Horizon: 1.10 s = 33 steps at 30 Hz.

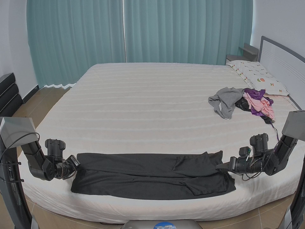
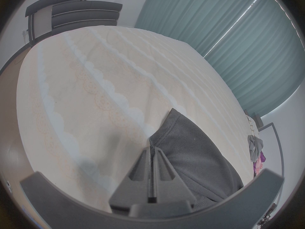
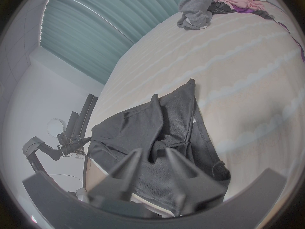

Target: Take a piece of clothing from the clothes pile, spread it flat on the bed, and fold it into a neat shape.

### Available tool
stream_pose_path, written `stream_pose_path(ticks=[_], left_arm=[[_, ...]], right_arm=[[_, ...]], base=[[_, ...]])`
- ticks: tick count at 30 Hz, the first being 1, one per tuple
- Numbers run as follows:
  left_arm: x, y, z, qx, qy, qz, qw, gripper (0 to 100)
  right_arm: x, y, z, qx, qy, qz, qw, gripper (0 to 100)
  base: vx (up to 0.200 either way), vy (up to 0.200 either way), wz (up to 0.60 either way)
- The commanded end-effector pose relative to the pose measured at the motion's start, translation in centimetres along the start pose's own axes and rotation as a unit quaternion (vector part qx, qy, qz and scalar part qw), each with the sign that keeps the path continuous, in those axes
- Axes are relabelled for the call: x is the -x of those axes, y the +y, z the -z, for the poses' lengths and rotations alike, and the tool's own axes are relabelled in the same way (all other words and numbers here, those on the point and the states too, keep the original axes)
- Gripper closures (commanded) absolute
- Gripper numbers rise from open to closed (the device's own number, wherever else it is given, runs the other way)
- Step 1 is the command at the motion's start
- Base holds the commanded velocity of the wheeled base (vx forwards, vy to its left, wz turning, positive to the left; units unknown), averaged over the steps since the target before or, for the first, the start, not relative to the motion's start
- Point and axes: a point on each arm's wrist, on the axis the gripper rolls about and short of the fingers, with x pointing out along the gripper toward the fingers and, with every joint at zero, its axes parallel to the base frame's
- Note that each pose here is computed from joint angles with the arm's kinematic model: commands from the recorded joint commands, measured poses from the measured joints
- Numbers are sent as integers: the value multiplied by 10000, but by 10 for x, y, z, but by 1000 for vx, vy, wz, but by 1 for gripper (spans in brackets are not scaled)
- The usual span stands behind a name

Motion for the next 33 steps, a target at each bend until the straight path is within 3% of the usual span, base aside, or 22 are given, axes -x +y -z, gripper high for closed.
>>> stream_pose_path(ticks=[1,5,9,13,25,33], left_arm=[[0,0,0,3,-5,5,10000,100],[1,0,0,11,-5,5,10000,100],[1,0,-1,11,-11,10,10000,100],[2,-1,-1,10,-17,16,10000,100],[1,0,0,3,-5,5,10000,100],[2,-1,-1,11,-11,10,10000,100]], right_arm=[[6,5,1,-12,-46,10,10000,0],[9,15,6,-253,-156,257,9992,0],[17,47,18,-805,-351,413,9953,0],[10,64,26,-1108,-423,678,9906,0],[-9,77,27,-1282,-587,1216,9825,0],[-41,69,21,-1374,-644,1638,9748,0]], base=[[0,0,0],[0,0,0],[0,0,0],[0,0,0],[0,0,0],[0,0,0]])
